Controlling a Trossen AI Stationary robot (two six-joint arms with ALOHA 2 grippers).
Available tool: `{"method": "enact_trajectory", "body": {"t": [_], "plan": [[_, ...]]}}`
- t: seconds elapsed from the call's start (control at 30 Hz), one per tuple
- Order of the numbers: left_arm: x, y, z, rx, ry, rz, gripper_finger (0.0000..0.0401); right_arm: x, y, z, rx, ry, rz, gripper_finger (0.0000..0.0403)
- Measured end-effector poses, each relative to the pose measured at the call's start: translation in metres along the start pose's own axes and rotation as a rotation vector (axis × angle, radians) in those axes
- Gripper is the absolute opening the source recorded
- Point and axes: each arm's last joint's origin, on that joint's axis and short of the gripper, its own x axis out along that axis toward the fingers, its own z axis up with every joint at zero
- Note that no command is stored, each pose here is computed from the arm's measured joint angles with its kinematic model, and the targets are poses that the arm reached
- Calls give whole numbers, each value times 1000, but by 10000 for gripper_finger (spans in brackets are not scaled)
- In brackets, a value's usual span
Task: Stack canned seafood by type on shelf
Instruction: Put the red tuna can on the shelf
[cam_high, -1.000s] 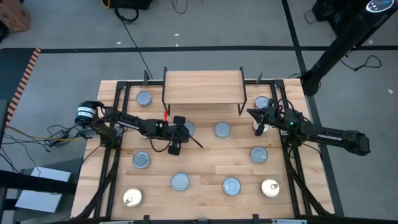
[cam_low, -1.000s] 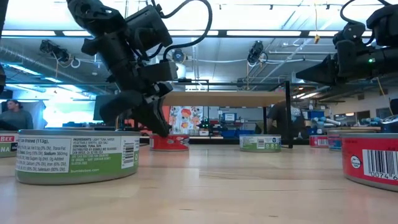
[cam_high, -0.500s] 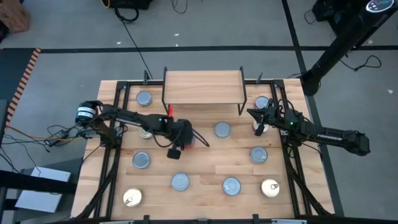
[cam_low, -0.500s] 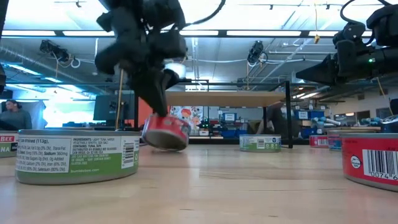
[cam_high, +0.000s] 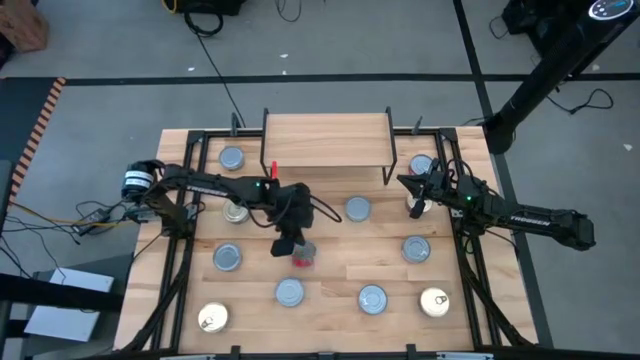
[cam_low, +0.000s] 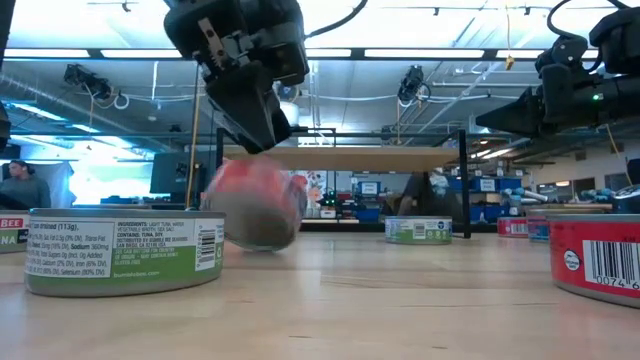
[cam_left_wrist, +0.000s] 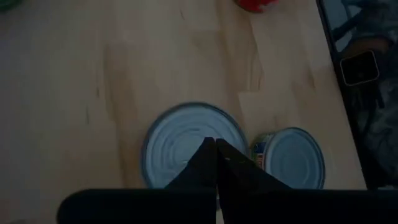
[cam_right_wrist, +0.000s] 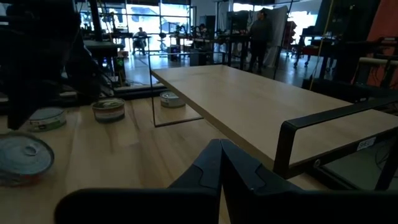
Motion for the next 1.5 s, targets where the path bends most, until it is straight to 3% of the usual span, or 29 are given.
{"method": "enact_trajectory", "body": {"t": [0.27, 0.37, 0.63, 0.9, 1.5], "plan": [[2, 8, -9, 2, 12, 3, 0, 0, 0, 0, 0, 0, 0, 19], [4, -3, -10, 133, 29, 3, 3, 0, 0, 0, 0, 0, 0, 19], [22, -40, -27, 493, 207, 140, 40, 0, 0, 0, 0, -1, 0, 19], [27, -50, -29, 564, 212, 144, 68, 0, 0, 0, 1, -4, 0, 19], [47, -47, -39, 764, 288, 94, 70, 0, 0, 3, 4, -27, -1, 19]]}}
